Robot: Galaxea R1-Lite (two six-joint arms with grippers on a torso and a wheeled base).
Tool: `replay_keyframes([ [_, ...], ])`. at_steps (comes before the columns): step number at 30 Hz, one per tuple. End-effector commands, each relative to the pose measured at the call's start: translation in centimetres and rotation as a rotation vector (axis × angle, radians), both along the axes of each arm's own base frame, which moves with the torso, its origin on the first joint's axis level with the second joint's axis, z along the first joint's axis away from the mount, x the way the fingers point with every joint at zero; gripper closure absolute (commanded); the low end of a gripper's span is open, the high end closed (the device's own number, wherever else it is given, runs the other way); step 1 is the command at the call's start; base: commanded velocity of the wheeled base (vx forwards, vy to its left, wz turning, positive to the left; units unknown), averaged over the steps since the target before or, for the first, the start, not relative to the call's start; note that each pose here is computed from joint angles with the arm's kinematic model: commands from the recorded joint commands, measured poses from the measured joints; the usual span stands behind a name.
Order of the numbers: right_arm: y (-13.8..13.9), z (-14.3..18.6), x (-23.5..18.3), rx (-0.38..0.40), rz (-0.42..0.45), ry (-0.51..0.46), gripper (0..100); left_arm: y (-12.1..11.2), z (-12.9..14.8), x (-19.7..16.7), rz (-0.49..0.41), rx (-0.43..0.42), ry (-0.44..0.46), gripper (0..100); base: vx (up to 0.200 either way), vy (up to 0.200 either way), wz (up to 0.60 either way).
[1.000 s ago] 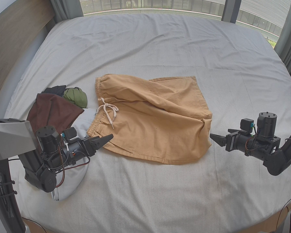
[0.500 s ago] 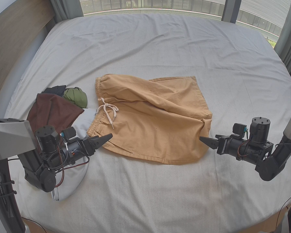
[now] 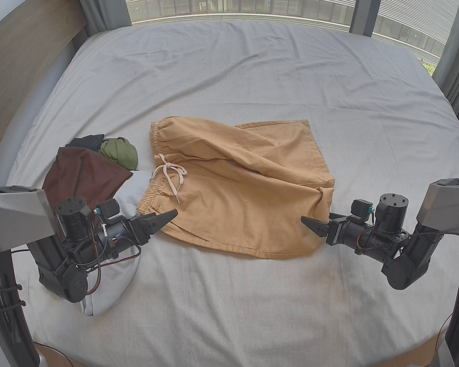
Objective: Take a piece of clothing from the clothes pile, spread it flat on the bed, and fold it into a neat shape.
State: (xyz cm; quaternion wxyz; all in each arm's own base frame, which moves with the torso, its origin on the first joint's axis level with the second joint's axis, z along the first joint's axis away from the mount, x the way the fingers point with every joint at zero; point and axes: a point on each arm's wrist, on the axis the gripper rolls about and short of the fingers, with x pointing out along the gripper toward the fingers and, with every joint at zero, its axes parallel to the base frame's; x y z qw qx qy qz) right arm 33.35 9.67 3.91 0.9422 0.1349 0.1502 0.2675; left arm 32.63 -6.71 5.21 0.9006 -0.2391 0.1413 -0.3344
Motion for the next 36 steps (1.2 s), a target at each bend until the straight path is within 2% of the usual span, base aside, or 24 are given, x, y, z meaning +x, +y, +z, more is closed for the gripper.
replay_keyframes([
  [1,0.7,-1.2,0.1,-0.004,0.019,0.027,0,0.0,0.0,-0.1,-0.001,0.0,0.003,0,0.0,0.0,0.0],
  [10,1.9,-0.7,-0.7,0.08,0.055,0.065,0,0.0,0.0,0.0,0.001,0.0,0.001,0,0.0,0.0,0.0],
  [12,1.8,-0.8,-1.4,0.102,0.093,0.075,0,0.1,0.0,0.0,0.002,-0.001,0.0,0,0.0,0.0,0.0],
  [24,1.0,0.0,-3.7,0.104,0.157,0.136,0,0.2,0.0,0.0,0.005,0.0,0.001,0,0.0,0.0,0.0],
  [28,0.6,0.2,-4.1,0.105,0.155,0.142,0,0.2,-0.1,0.1,0.005,0.0,0.003,0,0.0,0.0,0.0],
  [36,0.0,1.9,-6.0,0.14,0.18,0.149,0,0.2,-0.2,0.2,0.005,0.0,0.004,0,0.0,0.0,0.0],
])
